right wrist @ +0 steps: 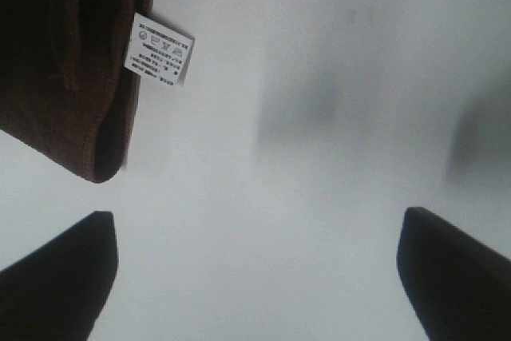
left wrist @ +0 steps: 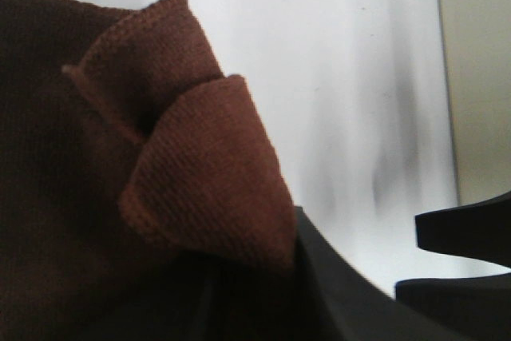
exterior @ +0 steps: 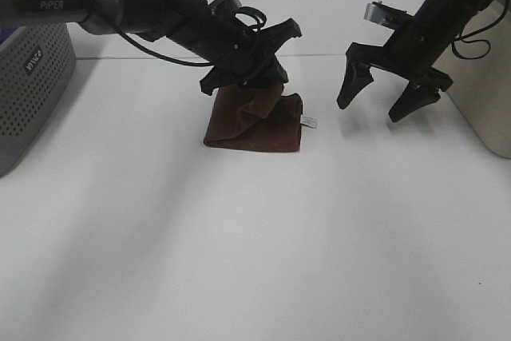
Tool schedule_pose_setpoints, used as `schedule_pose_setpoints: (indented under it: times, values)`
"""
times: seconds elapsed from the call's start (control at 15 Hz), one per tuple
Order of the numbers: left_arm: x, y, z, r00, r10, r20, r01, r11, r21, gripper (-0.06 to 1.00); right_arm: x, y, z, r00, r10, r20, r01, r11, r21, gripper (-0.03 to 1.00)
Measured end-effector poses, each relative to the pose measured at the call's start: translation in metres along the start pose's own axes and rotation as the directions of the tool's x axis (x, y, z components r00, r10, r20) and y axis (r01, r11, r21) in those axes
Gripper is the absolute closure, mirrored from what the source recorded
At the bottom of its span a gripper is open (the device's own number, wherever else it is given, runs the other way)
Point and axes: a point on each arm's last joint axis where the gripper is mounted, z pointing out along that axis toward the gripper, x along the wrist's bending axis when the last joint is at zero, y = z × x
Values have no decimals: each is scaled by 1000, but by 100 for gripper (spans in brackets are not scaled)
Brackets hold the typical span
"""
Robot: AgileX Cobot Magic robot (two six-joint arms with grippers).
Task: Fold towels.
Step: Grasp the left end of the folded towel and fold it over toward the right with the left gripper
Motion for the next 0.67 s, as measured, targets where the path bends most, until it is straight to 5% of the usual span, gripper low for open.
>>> schedule_pose_setpoints:
  times: [0.13, 0.4, 0.67]
  values:
    - [-3, -2, 1, 1000, -7, 14, 7, 1000, 5, 64, 0, 0, 0, 1000, 0, -1, 0, 1000, 0, 6]
    - [-3, -3, 1, 998, 57, 16, -58, 998, 20, 24, 0, 0, 0, 1000, 0, -1, 0, 1000, 0, 6]
    - [2, 13, -22, 988, 154, -13, -153, 987, 38, 17, 9, 2, -1, 995, 21, -102, -24, 999, -22, 6]
